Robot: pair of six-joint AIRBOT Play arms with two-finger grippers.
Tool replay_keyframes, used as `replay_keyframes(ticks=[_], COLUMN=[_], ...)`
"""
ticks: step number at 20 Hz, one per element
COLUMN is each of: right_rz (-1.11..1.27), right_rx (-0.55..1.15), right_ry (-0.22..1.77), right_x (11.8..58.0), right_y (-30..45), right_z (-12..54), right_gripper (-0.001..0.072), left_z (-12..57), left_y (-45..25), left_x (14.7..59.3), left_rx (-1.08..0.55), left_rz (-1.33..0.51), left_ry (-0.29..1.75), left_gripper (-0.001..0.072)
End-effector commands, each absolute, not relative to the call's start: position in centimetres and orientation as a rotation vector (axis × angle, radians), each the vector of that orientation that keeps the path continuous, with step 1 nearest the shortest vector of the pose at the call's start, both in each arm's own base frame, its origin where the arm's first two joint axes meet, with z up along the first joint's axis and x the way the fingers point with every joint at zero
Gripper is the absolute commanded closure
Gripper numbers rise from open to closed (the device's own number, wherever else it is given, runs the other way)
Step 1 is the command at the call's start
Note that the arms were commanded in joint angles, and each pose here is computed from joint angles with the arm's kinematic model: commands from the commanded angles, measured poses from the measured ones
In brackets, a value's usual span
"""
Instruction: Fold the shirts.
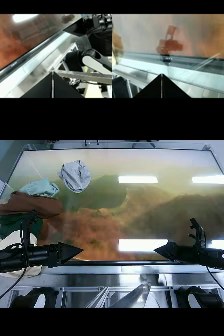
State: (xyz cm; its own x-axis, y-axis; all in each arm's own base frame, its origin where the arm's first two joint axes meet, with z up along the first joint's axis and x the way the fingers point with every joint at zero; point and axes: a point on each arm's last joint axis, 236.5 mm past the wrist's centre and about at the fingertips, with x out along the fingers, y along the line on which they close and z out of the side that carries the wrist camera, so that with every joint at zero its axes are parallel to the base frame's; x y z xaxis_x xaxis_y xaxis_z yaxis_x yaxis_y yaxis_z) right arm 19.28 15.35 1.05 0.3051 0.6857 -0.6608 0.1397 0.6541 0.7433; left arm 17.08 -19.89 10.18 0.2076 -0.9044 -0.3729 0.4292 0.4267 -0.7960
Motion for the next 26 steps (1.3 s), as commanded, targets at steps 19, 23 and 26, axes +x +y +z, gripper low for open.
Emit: replay_keyframes(ticks=[19, 23, 26], right_rz=[0.183, 0.181, 0.181], right_rx=[0.823, 0.823, 0.823], right_ry=[1.062, 1.059, 1.059], right_x=[28.0, 28.1, 28.1], right_y=[10.8, 10.8, 10.8], right_z=[-3.5, -3.5, -3.5], right_gripper=[0.0297, 0.0297, 0.0297], left_z=[-6.2, -9.5, -9.6], left_y=[-1.2, -1.4, -1.8], left_x=[65.2, 65.3, 64.8], left_rx=[-0.318, -0.224, -0.140], left_rz=[-0.289, -0.224, -0.236], left_ry=[0.912, 0.908, 0.937], left_gripper=[-0.0005, -0.0005, 0.0016])
